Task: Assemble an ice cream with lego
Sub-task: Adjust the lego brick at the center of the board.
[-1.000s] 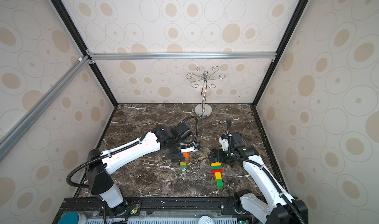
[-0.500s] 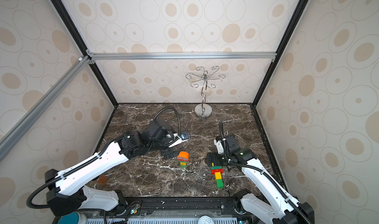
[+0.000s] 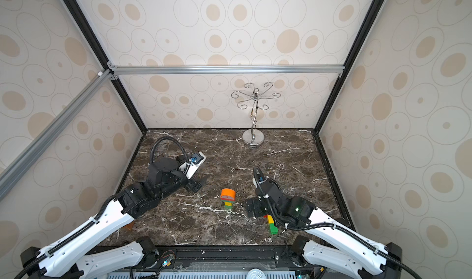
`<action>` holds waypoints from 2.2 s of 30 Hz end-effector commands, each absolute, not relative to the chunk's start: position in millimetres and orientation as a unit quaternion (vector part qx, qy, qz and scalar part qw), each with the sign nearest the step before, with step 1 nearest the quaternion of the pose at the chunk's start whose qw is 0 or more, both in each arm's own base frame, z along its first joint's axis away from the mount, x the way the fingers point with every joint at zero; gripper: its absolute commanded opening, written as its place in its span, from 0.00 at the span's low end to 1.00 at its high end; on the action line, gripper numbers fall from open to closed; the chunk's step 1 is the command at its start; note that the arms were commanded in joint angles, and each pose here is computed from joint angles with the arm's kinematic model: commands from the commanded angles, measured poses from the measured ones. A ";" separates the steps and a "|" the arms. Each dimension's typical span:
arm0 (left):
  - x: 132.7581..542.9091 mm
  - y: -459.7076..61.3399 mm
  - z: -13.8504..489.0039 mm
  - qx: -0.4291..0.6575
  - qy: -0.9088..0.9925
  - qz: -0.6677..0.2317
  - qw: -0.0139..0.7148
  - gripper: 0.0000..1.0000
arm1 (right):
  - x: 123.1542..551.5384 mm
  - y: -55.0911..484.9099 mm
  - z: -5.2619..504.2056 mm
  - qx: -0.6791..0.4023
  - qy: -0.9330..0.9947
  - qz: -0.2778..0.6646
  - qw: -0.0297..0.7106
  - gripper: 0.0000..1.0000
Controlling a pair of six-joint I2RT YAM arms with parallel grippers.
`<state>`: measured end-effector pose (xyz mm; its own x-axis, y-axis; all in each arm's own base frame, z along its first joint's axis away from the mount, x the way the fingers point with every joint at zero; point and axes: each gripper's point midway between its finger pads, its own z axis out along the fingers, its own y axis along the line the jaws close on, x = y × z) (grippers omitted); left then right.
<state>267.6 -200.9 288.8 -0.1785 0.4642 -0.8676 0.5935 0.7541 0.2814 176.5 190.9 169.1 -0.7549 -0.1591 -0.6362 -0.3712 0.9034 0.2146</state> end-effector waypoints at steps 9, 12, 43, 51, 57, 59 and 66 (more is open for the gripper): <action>280.4 -159.0 285.4 0.199 0.771 -0.097 0.597 0.96 | 167.7 239.1 176.1 -0.119 0.885 0.139 0.429 0.98; 280.4 -148.8 282.8 0.178 0.771 -0.099 0.604 0.97 | 161.9 254.1 174.3 -0.124 0.880 0.143 0.436 0.99; 279.6 -125.4 277.9 0.148 0.773 -0.089 0.611 1.00 | 188.2 294.8 139.2 -0.053 0.854 0.096 0.509 0.98; 280.0 -124.7 277.1 0.149 0.773 -0.093 0.610 1.00 | 196.3 293.1 136.3 -0.047 0.853 0.093 0.512 0.98; 280.4 -123.3 275.6 0.150 0.774 -0.089 0.609 1.00 | 202.9 294.4 136.2 -0.051 0.854 0.096 0.509 0.98; 280.5 -123.1 275.8 0.149 0.774 -0.090 0.609 1.00 | 203.6 295.7 136.0 -0.053 0.854 0.095 0.509 0.98; 281.0 -122.5 276.3 0.148 0.773 -0.091 0.610 1.00 | 208.8 298.5 134.3 -0.057 0.855 0.081 0.509 0.98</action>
